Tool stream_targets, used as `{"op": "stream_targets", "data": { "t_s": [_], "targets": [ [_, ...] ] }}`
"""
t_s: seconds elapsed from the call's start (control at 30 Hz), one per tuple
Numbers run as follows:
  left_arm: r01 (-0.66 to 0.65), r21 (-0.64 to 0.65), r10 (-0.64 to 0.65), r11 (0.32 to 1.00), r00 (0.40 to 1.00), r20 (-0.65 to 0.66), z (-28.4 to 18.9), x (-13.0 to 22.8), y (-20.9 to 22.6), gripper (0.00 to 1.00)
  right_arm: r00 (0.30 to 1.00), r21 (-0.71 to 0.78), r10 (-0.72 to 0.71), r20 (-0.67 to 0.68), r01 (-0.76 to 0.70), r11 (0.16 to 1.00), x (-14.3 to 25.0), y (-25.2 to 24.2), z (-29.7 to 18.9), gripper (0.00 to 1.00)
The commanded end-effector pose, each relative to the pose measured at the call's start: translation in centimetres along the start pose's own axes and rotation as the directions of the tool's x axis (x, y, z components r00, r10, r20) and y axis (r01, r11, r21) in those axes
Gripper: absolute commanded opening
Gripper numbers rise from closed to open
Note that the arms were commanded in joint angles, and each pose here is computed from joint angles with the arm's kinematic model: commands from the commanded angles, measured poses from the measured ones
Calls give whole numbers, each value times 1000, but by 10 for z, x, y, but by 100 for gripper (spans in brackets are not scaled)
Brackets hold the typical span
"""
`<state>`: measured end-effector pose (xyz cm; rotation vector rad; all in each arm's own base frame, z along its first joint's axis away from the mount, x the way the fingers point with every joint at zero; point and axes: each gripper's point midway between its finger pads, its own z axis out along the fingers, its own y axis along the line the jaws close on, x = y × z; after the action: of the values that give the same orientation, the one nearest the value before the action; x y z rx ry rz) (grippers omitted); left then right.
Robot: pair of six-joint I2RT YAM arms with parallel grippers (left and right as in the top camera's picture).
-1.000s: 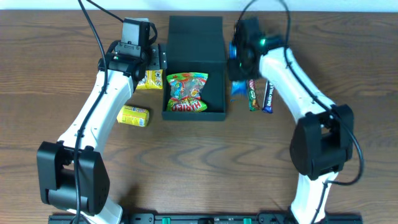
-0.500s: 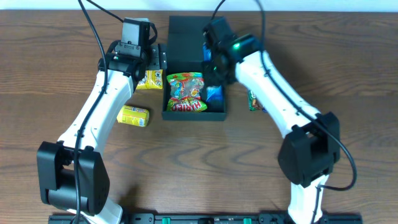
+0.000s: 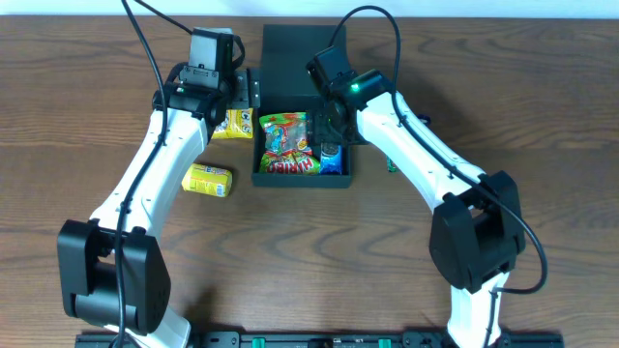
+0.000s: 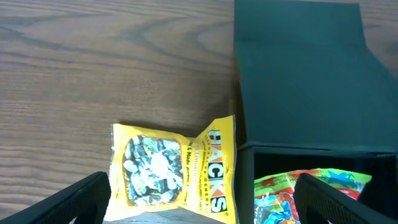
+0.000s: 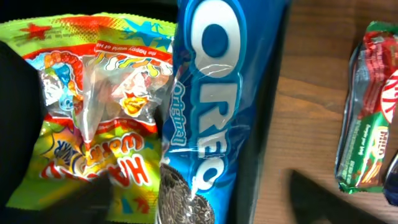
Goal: Pack container
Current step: 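Lower the Oreo pack into the box beside the Haribo bag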
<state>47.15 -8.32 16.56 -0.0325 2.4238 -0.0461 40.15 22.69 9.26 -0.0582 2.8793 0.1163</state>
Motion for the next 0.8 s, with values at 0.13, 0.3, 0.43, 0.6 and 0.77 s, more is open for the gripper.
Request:
{"op": "stream_targets", "data": {
  "t_s": [0.13,0.3,0.43,0.6,0.77],
  "targets": [
    [-5,13,4,1000,1000,6,-2,-4,-2,95,998,39,-3,63,1,999,-20,-16,-27,99],
    [-5,13,5,1000,1000,6,-2,-4,-2,95,991,84,-52,124,42,996,-35,-31,-47,100],
    [-5,13,5,1000,1000,6,-2,-4,-2,95,994,98,-5,108,-6,995,-38,-52,-45,87],
    [-5,13,5,1000,1000,6,-2,-4,-2,95,985,-141,-95,144,115,983,-49,-5,-47,1],
    [-4,12,4,1000,1000,6,-2,-4,-2,95,972,-68,-166,166,179,981,-51,11,-21,1]
  ]
}}
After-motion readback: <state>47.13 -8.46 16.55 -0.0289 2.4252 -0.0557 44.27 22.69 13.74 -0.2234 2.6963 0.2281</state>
